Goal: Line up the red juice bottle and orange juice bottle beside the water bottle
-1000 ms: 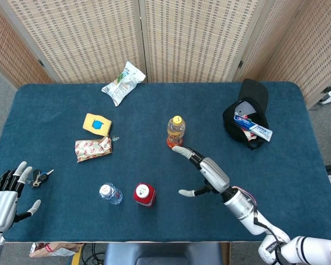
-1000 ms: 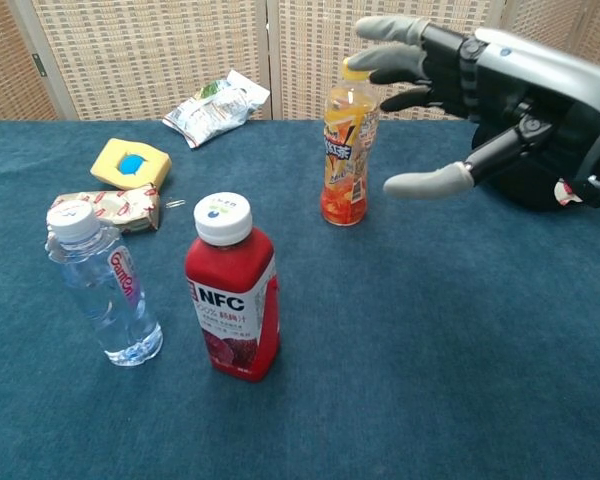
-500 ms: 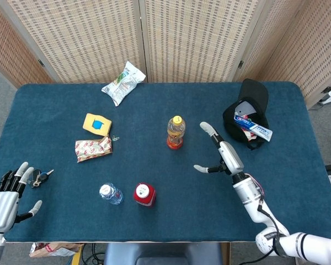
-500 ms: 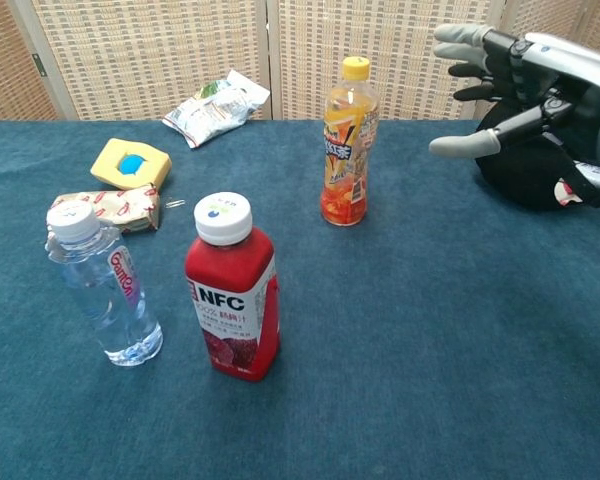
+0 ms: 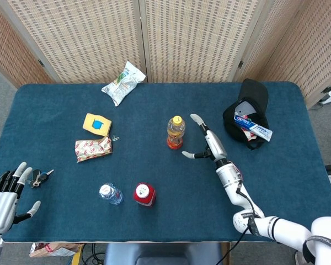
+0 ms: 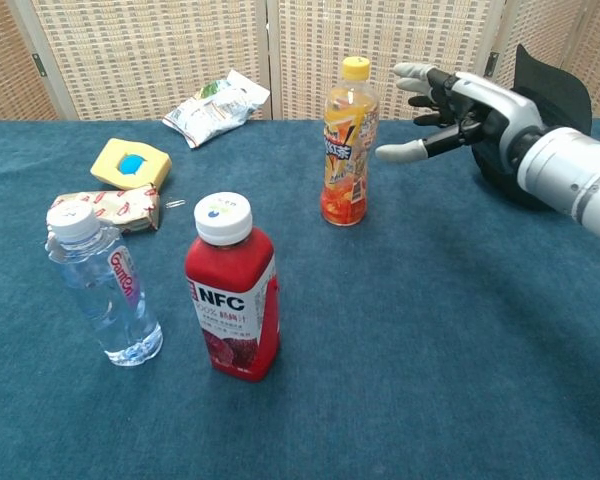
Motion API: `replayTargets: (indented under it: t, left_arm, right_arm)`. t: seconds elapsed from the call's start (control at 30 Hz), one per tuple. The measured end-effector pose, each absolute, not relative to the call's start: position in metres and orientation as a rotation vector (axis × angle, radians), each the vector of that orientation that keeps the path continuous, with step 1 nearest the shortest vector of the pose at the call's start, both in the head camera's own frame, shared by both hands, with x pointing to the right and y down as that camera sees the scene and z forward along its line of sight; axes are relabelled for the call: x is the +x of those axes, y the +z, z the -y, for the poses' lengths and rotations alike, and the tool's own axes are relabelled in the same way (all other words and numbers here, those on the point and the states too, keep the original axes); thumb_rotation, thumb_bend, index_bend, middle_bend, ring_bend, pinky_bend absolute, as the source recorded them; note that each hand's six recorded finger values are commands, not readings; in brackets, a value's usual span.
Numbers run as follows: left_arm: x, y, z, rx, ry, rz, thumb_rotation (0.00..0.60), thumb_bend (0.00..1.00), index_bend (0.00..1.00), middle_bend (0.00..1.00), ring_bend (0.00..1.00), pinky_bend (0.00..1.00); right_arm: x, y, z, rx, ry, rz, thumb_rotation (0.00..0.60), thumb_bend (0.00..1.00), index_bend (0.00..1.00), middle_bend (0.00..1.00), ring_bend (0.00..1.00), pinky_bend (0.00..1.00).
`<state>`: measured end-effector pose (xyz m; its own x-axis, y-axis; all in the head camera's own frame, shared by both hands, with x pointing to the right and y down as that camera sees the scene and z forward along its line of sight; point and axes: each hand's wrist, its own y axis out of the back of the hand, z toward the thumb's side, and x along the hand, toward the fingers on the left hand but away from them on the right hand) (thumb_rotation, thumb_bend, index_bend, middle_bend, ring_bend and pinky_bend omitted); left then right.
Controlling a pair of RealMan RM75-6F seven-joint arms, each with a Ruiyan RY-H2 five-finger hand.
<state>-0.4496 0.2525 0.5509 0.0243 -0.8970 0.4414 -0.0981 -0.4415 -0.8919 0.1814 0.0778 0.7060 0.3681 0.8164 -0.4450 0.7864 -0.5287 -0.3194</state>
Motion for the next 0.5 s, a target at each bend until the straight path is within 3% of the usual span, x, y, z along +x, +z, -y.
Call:
replayTargets:
  t: [0.5]
  left_arm:
    - [-0.458,0.545,-0.254,-1.595,-1.499,-1.049,0.6,0.24,0.0,0.0,0.0,0.02]
  right_arm:
    - [0.137,0.74,-0.06,-2.644,0.882,1.567,0.6,0.0,0.0,0.05,0.02,0.08]
